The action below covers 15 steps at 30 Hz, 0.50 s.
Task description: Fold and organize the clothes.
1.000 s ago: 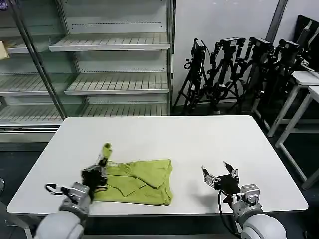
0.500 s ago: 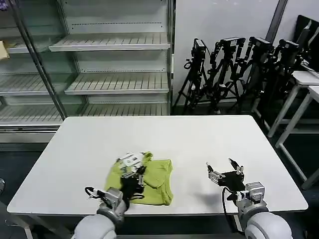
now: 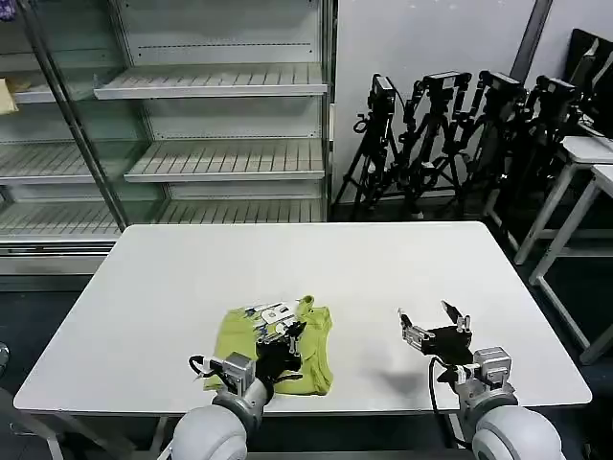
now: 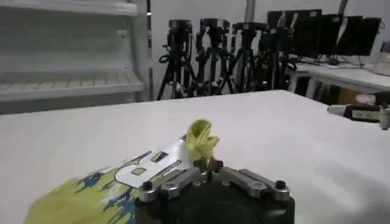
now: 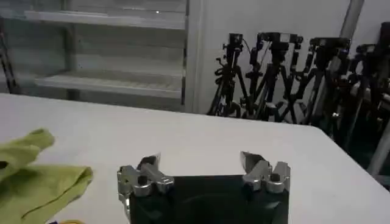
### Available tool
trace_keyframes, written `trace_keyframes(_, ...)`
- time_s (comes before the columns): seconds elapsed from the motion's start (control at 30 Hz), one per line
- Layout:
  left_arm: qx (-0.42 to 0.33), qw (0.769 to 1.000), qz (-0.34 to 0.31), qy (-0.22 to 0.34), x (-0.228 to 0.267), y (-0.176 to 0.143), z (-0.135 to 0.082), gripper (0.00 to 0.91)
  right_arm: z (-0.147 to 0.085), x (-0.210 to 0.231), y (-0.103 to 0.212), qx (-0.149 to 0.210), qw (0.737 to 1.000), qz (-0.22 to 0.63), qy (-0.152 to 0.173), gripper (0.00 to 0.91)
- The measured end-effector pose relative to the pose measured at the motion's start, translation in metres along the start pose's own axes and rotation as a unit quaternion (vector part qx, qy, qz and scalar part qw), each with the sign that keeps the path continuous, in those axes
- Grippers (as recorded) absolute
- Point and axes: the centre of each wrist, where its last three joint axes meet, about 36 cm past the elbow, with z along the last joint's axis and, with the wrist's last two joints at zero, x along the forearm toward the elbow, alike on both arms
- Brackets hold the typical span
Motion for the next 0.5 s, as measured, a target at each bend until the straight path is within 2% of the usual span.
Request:
trace_keyframes(0.27,0.019,0.999,0.016,-0.020,-0.005,-0.005,-0.009,0.907,-0.004,0.002,-0.005,0.001,1.000,0.005,-0.006,0.907)
trace_keyframes(0.5,0.018,0.999,0.006,-0.048,0.004,0.004,-0.019,0.907,-0.003,-0.002,-0.006,-0.002,1.000,0.006,-0.008,0.907)
